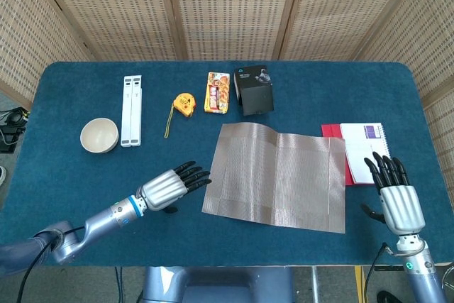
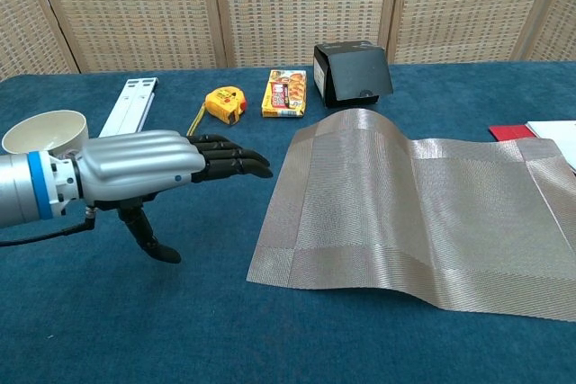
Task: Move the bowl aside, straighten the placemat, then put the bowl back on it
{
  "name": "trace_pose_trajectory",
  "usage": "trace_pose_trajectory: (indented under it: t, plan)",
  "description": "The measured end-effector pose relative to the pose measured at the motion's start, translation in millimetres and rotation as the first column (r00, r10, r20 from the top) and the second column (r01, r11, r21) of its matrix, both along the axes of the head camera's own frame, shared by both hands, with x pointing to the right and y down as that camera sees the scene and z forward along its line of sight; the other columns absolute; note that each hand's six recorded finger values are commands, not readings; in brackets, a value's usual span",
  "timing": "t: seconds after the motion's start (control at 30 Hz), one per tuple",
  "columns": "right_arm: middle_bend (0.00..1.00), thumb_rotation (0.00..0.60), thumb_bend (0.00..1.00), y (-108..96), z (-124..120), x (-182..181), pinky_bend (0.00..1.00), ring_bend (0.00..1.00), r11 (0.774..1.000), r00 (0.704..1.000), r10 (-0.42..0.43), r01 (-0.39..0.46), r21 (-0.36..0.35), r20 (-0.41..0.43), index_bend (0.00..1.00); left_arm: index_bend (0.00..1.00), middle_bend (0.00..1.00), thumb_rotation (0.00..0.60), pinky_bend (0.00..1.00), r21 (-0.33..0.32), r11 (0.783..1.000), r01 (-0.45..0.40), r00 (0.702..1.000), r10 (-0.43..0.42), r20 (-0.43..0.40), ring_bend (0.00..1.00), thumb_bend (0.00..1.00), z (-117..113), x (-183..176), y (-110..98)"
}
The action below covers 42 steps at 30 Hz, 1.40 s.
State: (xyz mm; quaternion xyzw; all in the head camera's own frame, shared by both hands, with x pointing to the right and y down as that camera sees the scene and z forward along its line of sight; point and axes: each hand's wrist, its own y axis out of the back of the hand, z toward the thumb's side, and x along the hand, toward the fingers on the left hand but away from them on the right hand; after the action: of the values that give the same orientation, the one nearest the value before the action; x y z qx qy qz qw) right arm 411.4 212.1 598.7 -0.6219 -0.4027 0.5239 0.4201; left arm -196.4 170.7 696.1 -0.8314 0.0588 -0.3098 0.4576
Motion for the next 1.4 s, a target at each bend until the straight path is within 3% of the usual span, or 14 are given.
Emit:
trace_pose_trajectory:
  t: [0.4,0.97,1.4]
  plan:
    - [0.0,0.6,0.0,0.8,-2.2,-1.7,0.0,0.0,1.0,1.0,-0.013,0.013,0.003,0.004,0.01,0.12,0.0,0.6,0.0,-0.042,0.998,-0.049,0.999,0.049,-0.003,0.0,0.0,25.9,42.7,10.8]
    - [0.0,0.6,0.0,2.6,-8.0,-5.5,0.0,0.0,1.0,0.999,-0.025,0.025,0.008,0.026,0.01,0.16,0.0,0.6,0.0,-0.02,0.998,-0.067,0.998,0.067,0.009,0.0,0.0,34.1,78.6,7.7]
    - [0.0,0.6,0.0,2.0,-9.6,-2.8,0.0,0.0,1.0,1.0,-0.01,0.009,0.011,0.02,0.0,0.25,0.0,0.6,0.0,-0.008,0.997,-0.074,0.997,0.074,0.005,0.0,0.39,32.0,88.2,8.2]
